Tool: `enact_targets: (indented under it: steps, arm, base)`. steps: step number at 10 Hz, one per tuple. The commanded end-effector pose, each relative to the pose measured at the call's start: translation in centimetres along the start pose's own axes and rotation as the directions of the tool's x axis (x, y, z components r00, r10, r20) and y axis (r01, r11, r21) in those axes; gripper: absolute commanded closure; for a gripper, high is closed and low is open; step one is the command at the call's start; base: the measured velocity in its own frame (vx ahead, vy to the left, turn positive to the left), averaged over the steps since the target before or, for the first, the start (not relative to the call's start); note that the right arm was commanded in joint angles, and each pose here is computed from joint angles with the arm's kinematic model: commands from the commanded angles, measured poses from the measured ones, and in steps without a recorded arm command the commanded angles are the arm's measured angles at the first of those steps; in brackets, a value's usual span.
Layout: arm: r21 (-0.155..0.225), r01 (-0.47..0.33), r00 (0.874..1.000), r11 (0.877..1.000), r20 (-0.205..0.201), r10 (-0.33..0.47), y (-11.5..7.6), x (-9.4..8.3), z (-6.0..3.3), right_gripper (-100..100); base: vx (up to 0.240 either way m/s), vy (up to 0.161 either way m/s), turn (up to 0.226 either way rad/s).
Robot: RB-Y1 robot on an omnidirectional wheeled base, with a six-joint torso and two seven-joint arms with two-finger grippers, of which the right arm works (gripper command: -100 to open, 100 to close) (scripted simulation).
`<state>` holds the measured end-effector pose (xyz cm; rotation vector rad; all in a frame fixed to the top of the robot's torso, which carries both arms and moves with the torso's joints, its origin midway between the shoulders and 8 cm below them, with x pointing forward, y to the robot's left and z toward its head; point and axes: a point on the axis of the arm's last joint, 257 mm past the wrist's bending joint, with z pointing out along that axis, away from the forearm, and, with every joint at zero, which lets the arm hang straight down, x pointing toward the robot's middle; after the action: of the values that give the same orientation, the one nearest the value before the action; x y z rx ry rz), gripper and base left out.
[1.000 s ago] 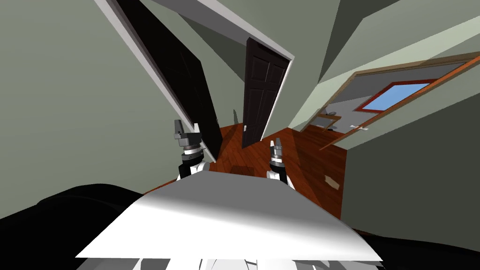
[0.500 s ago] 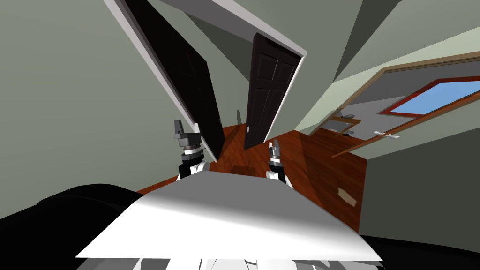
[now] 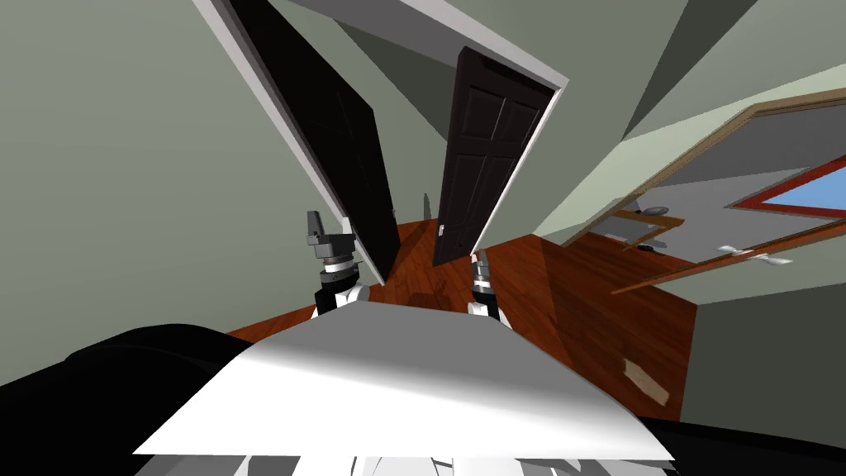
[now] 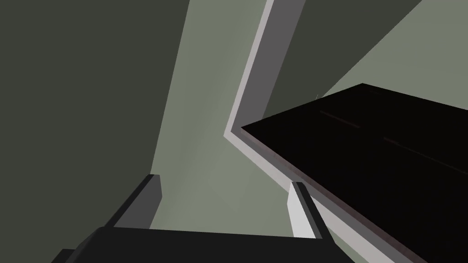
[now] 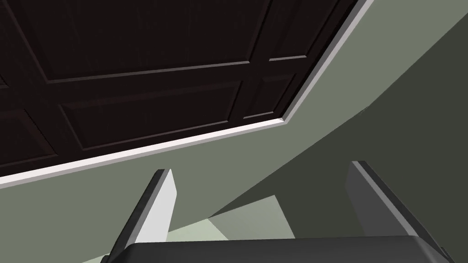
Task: Push the door open
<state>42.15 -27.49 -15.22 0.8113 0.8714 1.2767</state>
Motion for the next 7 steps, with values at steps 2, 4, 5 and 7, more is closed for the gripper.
enact_targets:
  steps: [2, 4, 5, 7]
  arm:
    - [0.034, -0.010, 1.000, 0.999, -0.002, 0.010, -2.0, -0.1, -0.20, -100]
    - [0.059, -0.017, 1.000, 0.998, -0.002, 0.017, -3.5, -0.1, -0.47, -100]
    - [0.072, -0.021, 1.000, 0.997, -0.002, 0.021, -4.3, -0.2, -0.62, -100]
    - [0.098, -0.027, 1.000, 0.995, -0.001, 0.027, -5.7, -0.3, -0.93, -100]
  base:
    - [0.091, -0.046, 0.164]
    - [0.087, -0.056, 0.126]
    - [0.082, -0.057, 0.173]
    - [0.083, -0.060, 0.163]
